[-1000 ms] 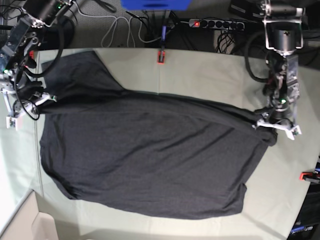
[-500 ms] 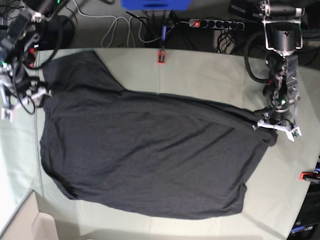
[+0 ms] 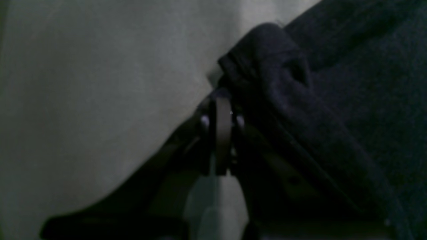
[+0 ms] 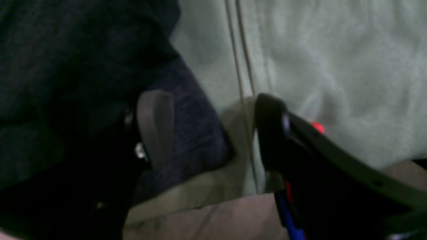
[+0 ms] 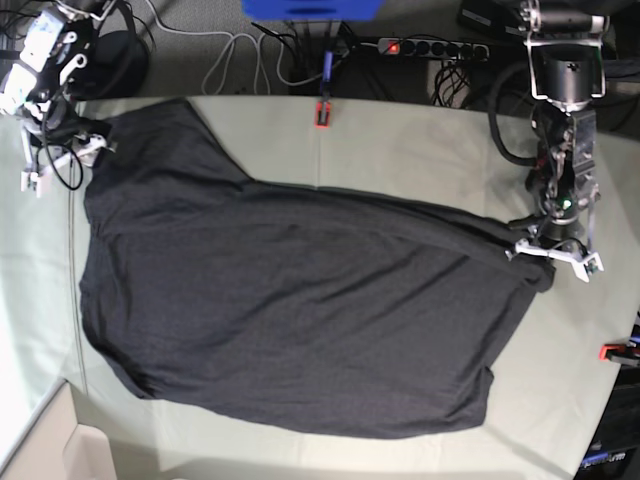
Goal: Layout the t-shirt on the table in an organized manner, then fold the t-shirt properly
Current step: 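Lower the folded edge onto the shirt with both grippers, then regrasp the shirt corner with the right gripper and lift it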
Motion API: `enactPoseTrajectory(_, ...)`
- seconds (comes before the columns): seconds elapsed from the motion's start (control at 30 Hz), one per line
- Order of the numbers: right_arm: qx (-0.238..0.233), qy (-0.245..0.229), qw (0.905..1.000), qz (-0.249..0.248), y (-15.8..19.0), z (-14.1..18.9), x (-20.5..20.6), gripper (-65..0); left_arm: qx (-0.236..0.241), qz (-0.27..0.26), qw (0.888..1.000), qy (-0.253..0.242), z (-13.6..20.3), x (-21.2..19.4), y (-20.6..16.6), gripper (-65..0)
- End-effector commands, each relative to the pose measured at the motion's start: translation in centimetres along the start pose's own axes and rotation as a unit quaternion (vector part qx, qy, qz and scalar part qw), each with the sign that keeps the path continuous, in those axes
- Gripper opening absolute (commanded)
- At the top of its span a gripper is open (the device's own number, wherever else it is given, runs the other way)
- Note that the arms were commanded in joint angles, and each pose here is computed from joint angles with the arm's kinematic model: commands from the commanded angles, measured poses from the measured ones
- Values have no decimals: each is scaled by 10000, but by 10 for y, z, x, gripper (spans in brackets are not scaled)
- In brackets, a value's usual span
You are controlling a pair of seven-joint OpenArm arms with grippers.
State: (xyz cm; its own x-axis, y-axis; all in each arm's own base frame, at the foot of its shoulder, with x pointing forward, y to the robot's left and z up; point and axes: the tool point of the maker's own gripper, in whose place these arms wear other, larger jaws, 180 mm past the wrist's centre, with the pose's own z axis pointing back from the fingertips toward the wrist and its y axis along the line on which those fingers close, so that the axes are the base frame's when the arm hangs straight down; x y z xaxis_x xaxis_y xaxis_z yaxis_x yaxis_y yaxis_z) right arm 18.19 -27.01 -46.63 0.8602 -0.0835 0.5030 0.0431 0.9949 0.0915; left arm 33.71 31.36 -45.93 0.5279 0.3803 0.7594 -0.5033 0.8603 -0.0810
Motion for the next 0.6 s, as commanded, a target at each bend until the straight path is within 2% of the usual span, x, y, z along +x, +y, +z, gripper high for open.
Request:
enactPoseTrajectory(0.0, -32, -112, 9999, 37, -3, 3, 7, -259, -4, -27, 9997, -251, 0, 20, 0, -650)
enactPoseTrajectory(0.13, 93, 22, 9999, -117, 6, -4, -7, -283, 0, -17, 9997, -245, -1, 19, 1, -650)
enactPoseTrajectory(0.27, 177, 190, 9994, -221, 15, -4, -26, -419, -3, -13, 9997, -243, 0, 19, 1, -650)
enactPoseTrajectory(0.47, 152, 140, 9996, -176, 24, 5, -29, -627, -13, -16, 9996, -274, 0, 22, 1, -650)
enactPoseTrajectory(0.5, 123, 67, 9998, -133, 24, 8, -24, -650, -13, -16, 9996, -274, 0, 22, 1, -650)
enactPoseTrajectory(0.57, 54, -77, 10000, -33, 23, 14, -14, -650, -16, -14, 9996, -281, 0, 23, 0, -650)
